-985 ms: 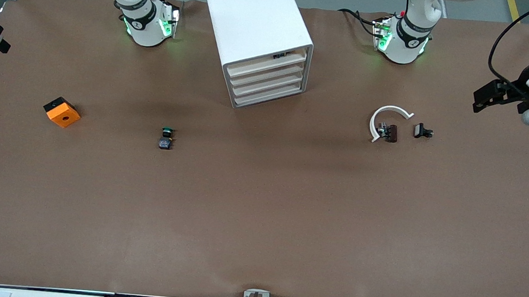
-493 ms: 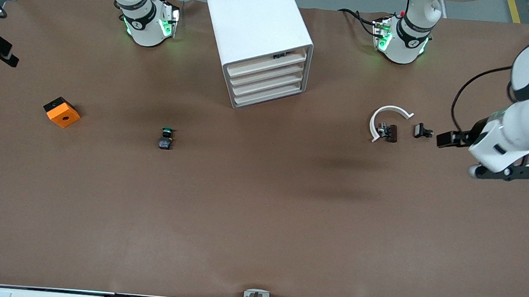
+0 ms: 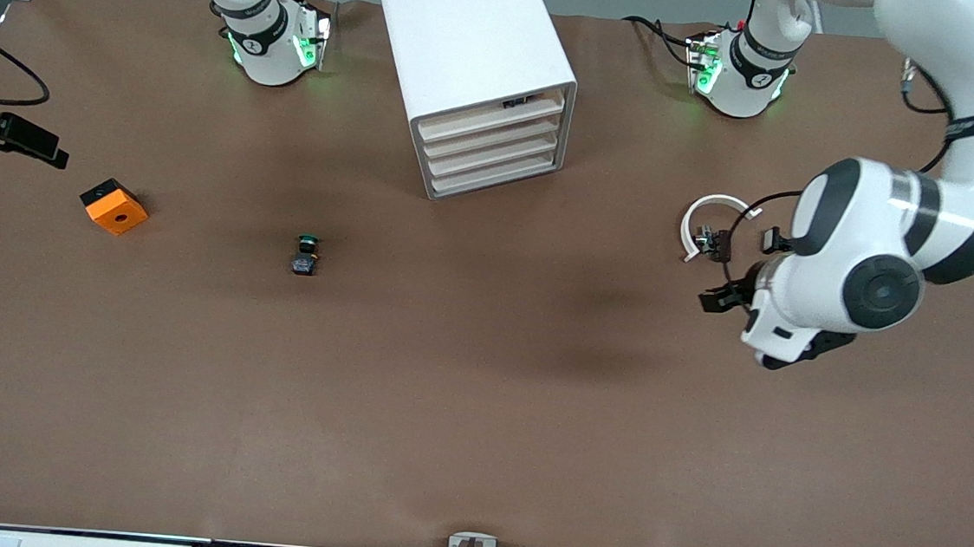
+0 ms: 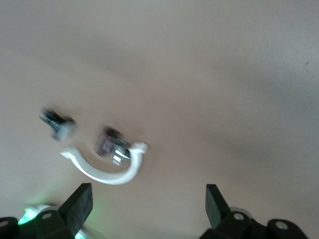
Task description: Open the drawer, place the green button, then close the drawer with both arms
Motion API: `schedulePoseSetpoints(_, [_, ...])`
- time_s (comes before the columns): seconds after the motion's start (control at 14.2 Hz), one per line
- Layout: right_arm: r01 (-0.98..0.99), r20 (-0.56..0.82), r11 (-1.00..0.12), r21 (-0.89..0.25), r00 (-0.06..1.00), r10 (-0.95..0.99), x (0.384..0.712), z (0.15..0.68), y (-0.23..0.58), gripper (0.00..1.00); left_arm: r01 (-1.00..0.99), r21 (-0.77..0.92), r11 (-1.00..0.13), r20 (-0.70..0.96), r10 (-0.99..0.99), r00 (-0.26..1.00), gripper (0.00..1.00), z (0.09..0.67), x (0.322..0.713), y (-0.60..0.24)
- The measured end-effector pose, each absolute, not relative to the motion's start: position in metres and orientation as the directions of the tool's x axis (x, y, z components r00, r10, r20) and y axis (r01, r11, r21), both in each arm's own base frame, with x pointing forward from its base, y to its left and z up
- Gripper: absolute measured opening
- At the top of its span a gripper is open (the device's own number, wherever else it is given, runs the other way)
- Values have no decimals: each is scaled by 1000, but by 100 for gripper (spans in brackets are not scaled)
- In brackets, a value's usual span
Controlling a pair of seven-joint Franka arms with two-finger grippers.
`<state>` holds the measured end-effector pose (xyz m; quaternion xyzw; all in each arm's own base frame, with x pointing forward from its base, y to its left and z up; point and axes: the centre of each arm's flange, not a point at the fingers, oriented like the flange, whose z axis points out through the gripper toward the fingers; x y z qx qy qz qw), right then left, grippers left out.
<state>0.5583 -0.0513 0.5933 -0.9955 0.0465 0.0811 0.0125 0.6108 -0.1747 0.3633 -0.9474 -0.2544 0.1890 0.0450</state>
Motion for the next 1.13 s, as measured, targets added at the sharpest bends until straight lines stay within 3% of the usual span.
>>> schedulePoseSetpoints(0.42, [-81, -198, -997, -10, 977, -77, 570, 570, -44, 100, 686, -324, -651, -280, 759, 588, 100, 295, 597, -251])
schedulePoseSetpoints(0.77, [-26, -196, -1000, -8, 980, -24, 575, 548, 27, 100, 856, -439, -272, -79, 961, 265, 100, 248, 570, -347])
schedulePoseSetpoints(1.13, [-107, -196, -992, -62, 976, -93, 572, 488, 61, 100, 819, -557, -134, -213, 977, 15, 100, 220, 552, -379])
